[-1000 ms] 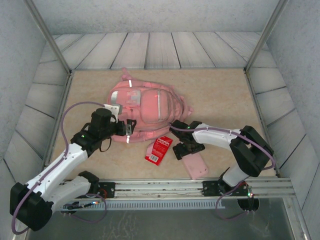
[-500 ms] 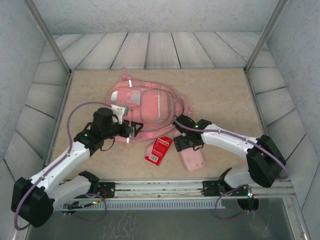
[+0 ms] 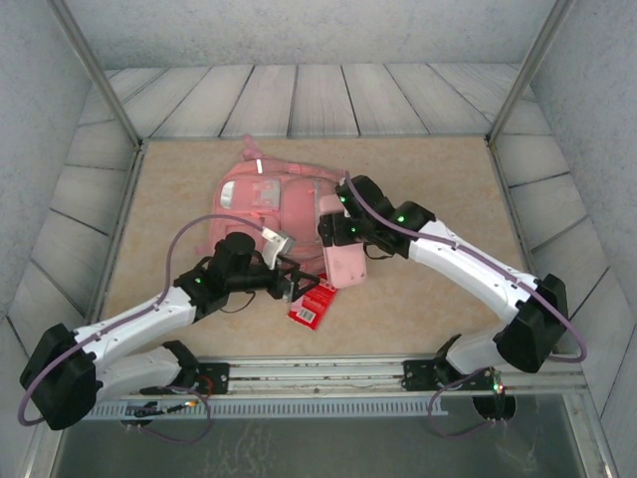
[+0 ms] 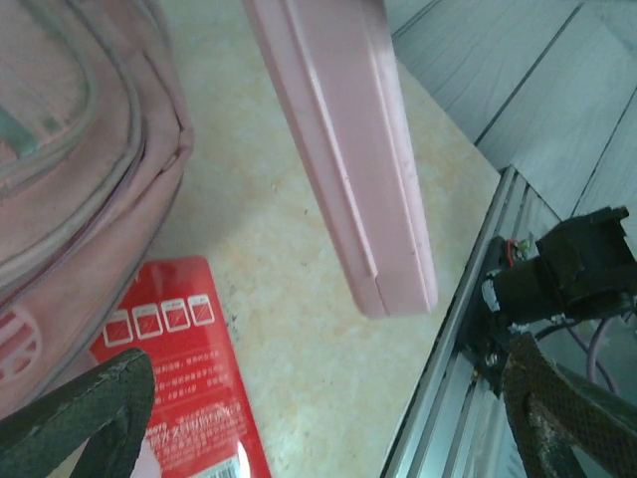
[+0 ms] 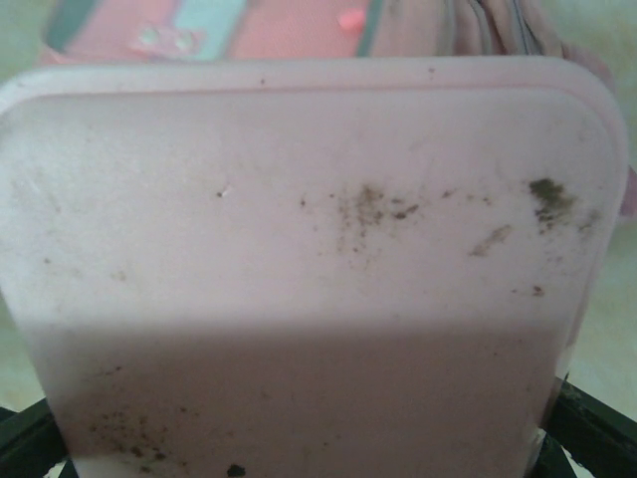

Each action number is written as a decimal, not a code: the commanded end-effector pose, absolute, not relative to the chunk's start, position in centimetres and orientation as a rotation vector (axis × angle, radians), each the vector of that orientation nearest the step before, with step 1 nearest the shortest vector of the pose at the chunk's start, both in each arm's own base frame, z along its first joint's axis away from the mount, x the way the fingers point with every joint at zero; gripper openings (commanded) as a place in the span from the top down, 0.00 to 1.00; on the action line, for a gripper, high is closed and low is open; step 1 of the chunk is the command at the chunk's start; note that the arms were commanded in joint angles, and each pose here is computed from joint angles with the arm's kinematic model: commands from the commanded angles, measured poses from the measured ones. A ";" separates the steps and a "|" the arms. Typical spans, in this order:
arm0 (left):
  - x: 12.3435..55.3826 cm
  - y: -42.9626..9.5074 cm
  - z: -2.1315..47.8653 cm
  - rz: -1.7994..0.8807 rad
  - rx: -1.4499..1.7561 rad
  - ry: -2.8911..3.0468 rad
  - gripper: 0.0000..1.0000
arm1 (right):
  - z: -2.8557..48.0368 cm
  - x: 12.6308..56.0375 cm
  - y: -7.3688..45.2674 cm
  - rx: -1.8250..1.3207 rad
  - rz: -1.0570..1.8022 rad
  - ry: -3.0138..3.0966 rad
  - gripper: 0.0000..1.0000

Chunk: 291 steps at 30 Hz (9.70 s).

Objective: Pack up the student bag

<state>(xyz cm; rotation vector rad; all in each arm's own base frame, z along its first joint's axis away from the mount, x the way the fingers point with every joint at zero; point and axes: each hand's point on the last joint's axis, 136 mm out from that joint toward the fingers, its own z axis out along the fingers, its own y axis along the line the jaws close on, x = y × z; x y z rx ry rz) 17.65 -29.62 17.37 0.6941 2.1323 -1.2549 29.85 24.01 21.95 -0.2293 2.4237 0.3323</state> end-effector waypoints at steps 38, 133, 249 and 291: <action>20.9 -32.7 22.7 -1.352 0.530 2.007 0.72 | 27.6 31.1 25.3 -0.077 0.544 2.250 0.13; 35.3 -35.3 14.4 -0.260 0.595 2.507 0.33 | 26.0 28.0 9.5 0.179 0.981 2.140 0.83; 33.3 -29.8 35.9 -1.413 0.535 1.891 1.00 | 11.3 36.6 30.8 0.058 1.227 2.505 0.22; 34.3 -38.1 21.4 -0.866 0.800 2.248 0.54 | 15.1 28.3 11.8 0.043 0.576 2.499 0.28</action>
